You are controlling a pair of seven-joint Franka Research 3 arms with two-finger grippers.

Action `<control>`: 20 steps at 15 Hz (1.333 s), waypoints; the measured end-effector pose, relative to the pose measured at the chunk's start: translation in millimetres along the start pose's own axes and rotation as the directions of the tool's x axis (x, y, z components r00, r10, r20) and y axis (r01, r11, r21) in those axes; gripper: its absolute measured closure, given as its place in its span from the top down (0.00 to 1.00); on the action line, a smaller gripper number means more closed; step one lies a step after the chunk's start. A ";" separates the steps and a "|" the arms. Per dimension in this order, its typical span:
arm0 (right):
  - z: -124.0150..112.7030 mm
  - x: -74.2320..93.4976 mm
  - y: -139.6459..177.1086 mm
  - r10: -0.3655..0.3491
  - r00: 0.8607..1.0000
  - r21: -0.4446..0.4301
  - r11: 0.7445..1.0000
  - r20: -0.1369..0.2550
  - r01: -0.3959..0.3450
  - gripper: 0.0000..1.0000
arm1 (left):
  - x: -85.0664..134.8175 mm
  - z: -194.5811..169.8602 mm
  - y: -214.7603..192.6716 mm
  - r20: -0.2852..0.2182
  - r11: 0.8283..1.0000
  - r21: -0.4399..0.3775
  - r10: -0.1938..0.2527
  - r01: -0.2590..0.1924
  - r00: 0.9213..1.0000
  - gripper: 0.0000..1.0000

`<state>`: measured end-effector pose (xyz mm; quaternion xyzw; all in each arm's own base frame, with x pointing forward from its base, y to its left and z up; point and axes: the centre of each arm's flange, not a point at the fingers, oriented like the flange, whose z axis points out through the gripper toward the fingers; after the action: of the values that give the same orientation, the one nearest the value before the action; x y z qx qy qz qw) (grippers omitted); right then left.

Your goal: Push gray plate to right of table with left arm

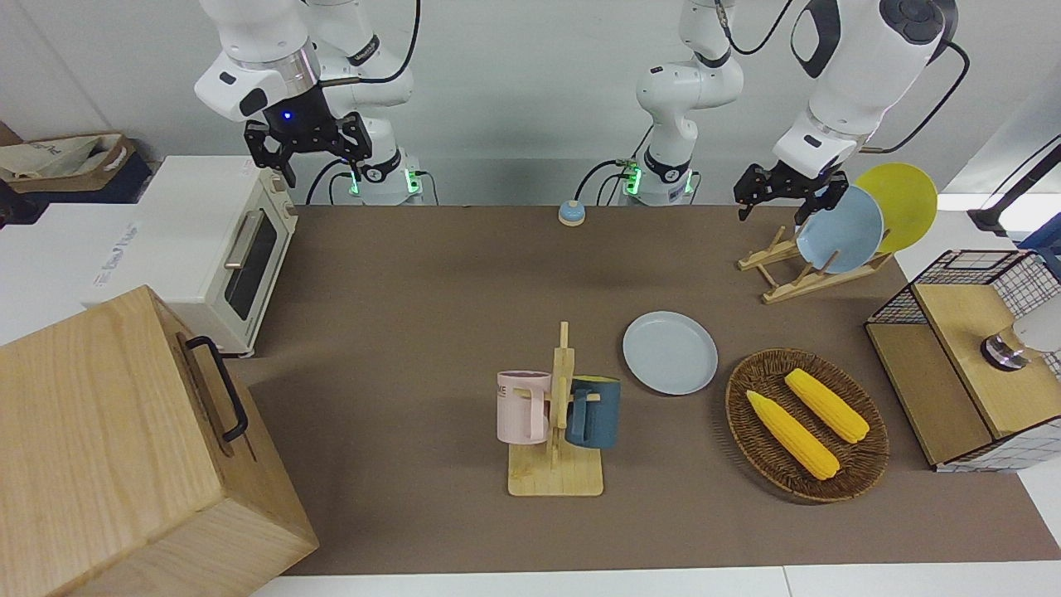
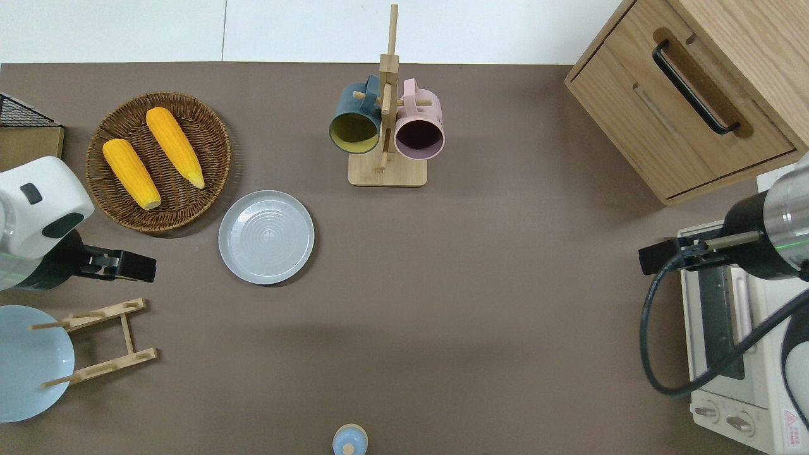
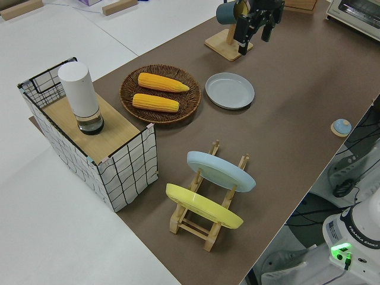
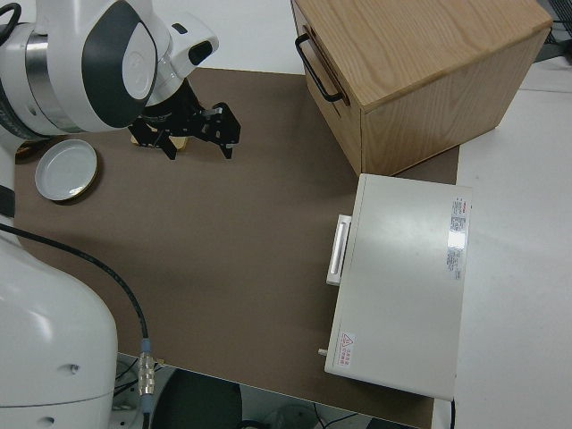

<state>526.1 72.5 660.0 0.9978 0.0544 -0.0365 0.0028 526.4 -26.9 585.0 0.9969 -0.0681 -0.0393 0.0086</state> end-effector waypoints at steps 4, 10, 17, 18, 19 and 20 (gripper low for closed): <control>0.0 0.0 0.0 0.000 1.000 0.000 1.000 0.000 0.000 0.99 | -0.4 6.1 -0.5 0.013 1.000 -0.002 -0.001 0.001 1.000 1.00; 0.0 0.0 0.0 0.000 1.000 0.000 1.000 0.000 0.000 0.99 | -0.4 9.5 -0.8 0.020 1.000 -0.002 -0.001 0.001 1.000 1.00; 0.0 0.0 0.0 0.000 1.000 0.000 1.000 0.000 0.000 0.99 | -2.7 25.1 -8.5 0.054 0.991 -0.002 -0.131 0.131 0.990 1.00; 0.0 0.0 0.0 0.000 1.000 0.000 1.000 0.000 0.000 0.99 | -2.8 25.6 -9.5 0.054 0.987 0.000 -0.163 0.163 0.985 1.00; 0.0 0.0 0.0 0.000 1.000 0.000 1.000 0.000 0.000 0.99 | -2.7 26.2 -10.2 0.055 0.982 0.001 -0.190 0.190 0.980 1.00; 0.0 0.0 0.0 0.000 1.000 0.000 1.000 0.000 0.000 0.99 | -2.4 27.4 -10.7 0.057 0.977 0.002 -0.215 0.215 0.975 1.00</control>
<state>526.1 72.5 660.0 0.9978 0.0544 -0.0365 0.0028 523.3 -16.2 557.6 0.9969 0.0398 -0.0684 0.0043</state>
